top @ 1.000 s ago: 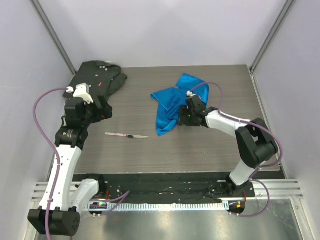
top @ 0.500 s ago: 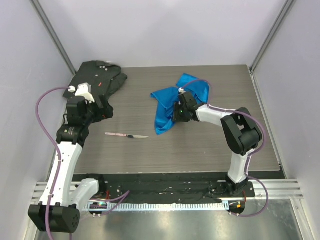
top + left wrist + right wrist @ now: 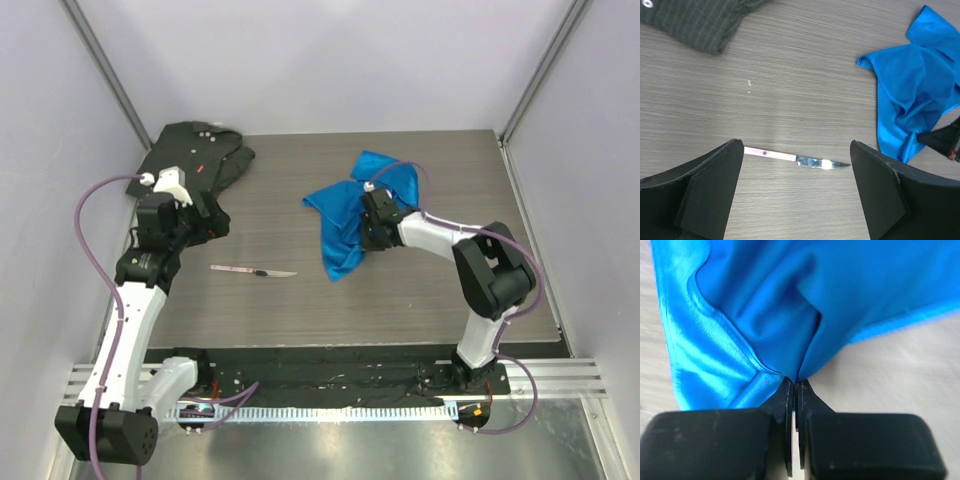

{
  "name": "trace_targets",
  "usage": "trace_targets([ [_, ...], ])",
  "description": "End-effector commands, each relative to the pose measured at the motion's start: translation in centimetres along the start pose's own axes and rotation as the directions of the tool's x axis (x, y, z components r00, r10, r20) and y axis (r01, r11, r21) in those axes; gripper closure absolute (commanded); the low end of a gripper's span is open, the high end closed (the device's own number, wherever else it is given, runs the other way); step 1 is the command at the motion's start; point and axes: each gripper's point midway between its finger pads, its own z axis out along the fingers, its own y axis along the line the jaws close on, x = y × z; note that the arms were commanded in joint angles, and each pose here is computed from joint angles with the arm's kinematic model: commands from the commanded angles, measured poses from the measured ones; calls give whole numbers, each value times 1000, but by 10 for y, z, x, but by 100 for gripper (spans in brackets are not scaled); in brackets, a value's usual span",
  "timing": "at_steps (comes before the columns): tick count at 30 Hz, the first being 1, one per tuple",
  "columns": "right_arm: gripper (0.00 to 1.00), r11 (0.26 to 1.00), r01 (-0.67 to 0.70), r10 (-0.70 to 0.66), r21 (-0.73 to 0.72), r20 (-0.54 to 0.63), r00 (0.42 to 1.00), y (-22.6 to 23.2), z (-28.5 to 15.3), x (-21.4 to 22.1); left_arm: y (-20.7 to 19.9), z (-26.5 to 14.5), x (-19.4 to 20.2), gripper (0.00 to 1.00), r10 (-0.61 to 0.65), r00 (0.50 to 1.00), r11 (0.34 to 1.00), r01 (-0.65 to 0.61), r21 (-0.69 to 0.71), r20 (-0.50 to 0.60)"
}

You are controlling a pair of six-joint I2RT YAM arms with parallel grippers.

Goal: Fold the napkin, place the utensils inside, and roll it up
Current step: Move the napkin to the centre of the board

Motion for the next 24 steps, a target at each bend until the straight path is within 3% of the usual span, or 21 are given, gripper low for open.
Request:
trace_targets([
  [1, 99, 979, 57, -55, 196, -12, 998, -45, -49, 15, -16, 4, 4, 8, -135, 991, 990, 135, 39, 7],
  [4, 99, 959, 69, -68, 276, -15, 998, -68, -74, 27, -40, 13, 30, 11, -219, 975, 972, 221, 86, -30],
  [7, 99, 950, 78, -77, 303, -16, 997, -81, -91, 40, -71, 27, 51, 11, -195, 980, 977, 197, 81, -32],
  [13, 95, 947, 79, -84, 313, 2, 996, -90, -108, 49, -134, 74, 83, 10, -34, 992, 996, 45, 83, -124],
  [14, 93, 948, 78, -84, 308, 5, 996, -90, -109, 49, -134, 93, 103, 12, 9, 984, 998, 1, 56, -176],
  [15, 90, 949, 76, -80, 305, 1, 997, -90, -109, 51, -140, 100, 107, 12, 25, 982, 998, -14, 58, -186],
  [19, 57, 963, 62, -66, 262, 8, 998, -85, -112, 54, -158, 133, 124, 16, 79, 969, 996, -68, 57, -235],
  [24, 39, 973, 49, -58, 227, 34, 998, -82, -121, 57, -174, 162, 148, 21, 75, 947, 996, -55, 70, -313],
])
